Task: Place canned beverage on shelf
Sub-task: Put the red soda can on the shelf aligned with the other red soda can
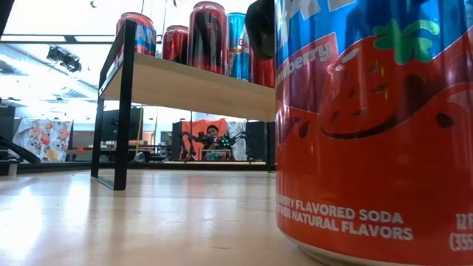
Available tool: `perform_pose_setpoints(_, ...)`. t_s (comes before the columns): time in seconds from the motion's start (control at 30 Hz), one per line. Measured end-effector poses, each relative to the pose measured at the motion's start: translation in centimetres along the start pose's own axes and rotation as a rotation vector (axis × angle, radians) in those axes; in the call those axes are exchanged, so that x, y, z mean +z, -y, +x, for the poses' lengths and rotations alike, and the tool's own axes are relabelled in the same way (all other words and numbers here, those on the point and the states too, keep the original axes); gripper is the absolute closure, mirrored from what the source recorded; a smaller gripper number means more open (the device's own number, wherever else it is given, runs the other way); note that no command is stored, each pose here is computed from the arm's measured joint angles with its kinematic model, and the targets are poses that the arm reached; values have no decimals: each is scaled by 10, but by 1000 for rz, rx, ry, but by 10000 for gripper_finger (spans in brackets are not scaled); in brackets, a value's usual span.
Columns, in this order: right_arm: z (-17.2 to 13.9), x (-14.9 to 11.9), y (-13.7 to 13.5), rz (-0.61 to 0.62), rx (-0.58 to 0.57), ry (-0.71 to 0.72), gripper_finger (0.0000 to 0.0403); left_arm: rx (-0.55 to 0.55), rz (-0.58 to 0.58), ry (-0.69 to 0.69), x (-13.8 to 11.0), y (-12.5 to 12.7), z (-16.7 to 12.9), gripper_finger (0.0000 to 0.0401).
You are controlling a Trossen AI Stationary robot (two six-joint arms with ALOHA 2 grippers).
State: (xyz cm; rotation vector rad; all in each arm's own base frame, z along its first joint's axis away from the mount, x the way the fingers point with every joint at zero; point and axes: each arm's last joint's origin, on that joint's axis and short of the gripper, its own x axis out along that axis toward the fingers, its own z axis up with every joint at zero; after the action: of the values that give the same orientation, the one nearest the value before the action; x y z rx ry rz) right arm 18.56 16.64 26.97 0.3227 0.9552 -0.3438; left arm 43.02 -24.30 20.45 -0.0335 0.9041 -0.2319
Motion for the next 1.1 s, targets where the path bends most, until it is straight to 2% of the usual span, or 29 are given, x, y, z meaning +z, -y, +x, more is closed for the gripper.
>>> perform_pose_setpoints(0.2, 0, 0, 0, -2, -4, 8, 140, 14, -82, -25, -2, -2, -1, 95)
perform_pose_setpoints(0.43, 0, 0, 0, -4, -7, 11, 140, 18, -194, -54, 0, -3, -18, 95)
perform_pose_setpoints(0.77, 0, 3, 1, -1, -35, 91, 140, 151, -330, -34, 11, -13, -111, 91)
perform_pose_setpoints(1.1, 0, 6, -1, 18, -44, 188, 140, 435, -401, 71, 3, -38, -217, 79)
